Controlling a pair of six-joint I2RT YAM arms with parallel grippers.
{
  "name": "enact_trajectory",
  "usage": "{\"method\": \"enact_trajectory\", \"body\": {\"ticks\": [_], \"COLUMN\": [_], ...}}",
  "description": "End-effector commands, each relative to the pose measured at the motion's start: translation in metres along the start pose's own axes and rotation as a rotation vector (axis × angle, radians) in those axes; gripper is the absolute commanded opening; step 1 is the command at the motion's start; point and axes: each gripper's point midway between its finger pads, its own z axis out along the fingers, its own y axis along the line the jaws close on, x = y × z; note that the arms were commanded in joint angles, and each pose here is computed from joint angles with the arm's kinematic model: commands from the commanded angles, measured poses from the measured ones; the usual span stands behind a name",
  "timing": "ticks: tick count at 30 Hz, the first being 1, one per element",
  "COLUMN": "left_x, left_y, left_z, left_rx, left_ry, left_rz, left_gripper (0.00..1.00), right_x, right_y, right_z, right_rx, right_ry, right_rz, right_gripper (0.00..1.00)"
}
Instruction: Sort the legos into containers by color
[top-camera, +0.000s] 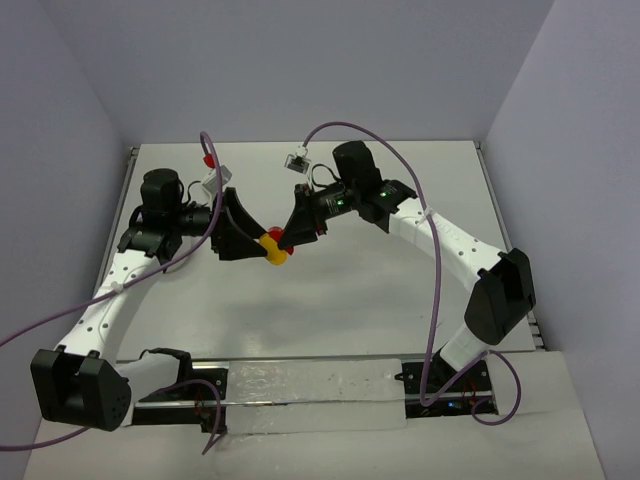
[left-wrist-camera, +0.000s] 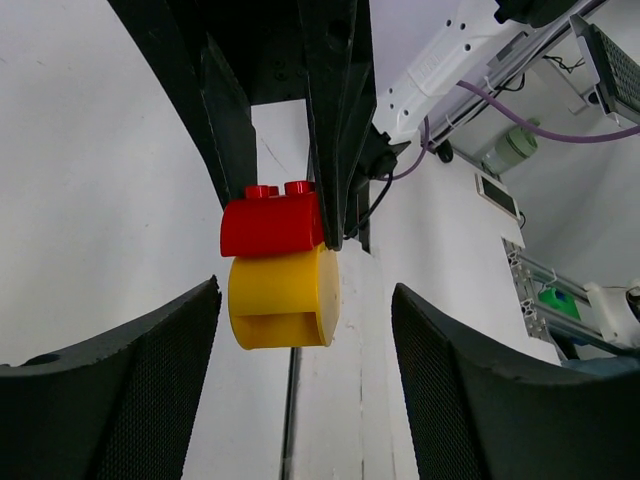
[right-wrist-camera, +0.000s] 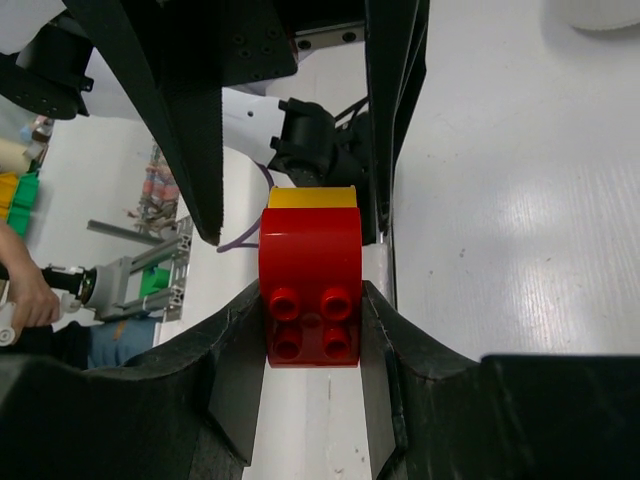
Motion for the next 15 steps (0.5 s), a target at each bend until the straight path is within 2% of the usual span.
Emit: {"method": "enact_trajectory", "body": {"ticks": [1,3,5,6,8,9,13,15], "left_x": [-0.0041,-0.0050,-0.0057,-0.0052,-0.0031,-0.0016,0.0034,0.0039], "left_y": [-0.0032,-0.0028,-0.0019,-0.0013,0.0001,0.0009,0.0030,0.0028], "left_z": [0.0023,0.0028,0.0033,0.0034,0.0034,0.0033,0.0026,0.0020], "left_rx": [0.006,0.005,0.005,0.005,0.001,-0.004,-0.019,-0.026], "left_ry": [-0.003,-0.003,-0.002,-0.002,0.001,0.002,0.011,0.015], "left_rz": [0.020,0.014,0.009,0.007,0.006,0.001,0.004,0.015], "left_gripper": [0.74,0.69,0.52,0.51,0.27,0.19,0.01,0.00], "right_x": [-0.0230,-0.0238,-0.0242,-0.0240,-0.0231,-0.0218,-0.0201,-0.0190], "right_y": [0.0166,0.0168,0.0167,0.0173,0.0145,0.0135,0.0103,0.0086], "right_z": [-0.0005,0.0002,0.0000,0.0002,-0.0002,-0.0003,-0.0021,-0.0035], "right_rx": [-0.017,-0.018,-0.014,-0.014,0.000,0.005,0.025,0.036], "right_ry": [-0.033,-0.033,-0.033,-0.032,-0.029,-0.025,-0.022,-0.021], "right_rz": [-0.086,-0.087,-0.089,-0.088,-0.079,-0.074,-0.068,-0.064], "right_gripper": [0.00,0.00,0.00,0.00,0.00,0.00,0.02,0.00]}}
